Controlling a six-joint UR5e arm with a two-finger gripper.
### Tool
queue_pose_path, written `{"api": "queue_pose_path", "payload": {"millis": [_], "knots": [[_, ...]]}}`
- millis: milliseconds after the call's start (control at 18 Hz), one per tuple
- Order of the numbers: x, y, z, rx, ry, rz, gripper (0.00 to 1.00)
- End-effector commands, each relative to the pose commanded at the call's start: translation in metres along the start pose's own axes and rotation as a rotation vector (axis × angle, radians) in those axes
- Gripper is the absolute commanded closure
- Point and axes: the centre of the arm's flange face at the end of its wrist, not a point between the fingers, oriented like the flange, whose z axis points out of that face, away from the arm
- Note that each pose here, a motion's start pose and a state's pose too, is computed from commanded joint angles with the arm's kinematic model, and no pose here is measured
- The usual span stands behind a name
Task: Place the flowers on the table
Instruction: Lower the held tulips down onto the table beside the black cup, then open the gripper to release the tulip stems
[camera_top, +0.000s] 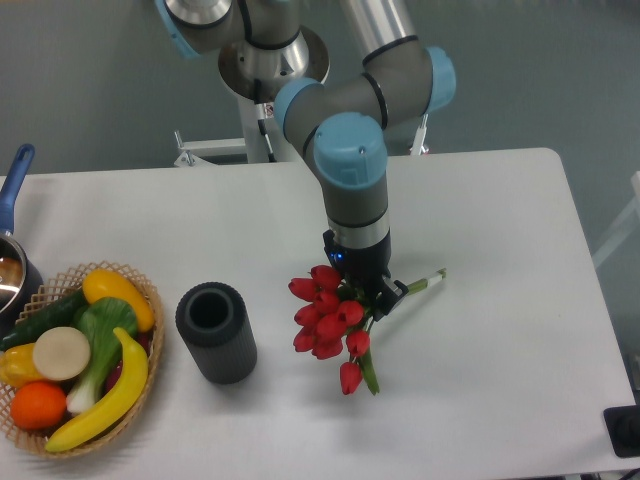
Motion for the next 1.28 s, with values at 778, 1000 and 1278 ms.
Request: {"api": "queue_pose_path", "payload": {"millis": [778,1000,1278], "knots": [[0.02,-0.019,0.051,-0.039,0.08,0.028,0.47],[0.007,-0.007,0.037,-0.024,0.053,0.013,0.0],[-0.013,0.02,-0.014,0.199,0.029,-0.071,0.0]]}}
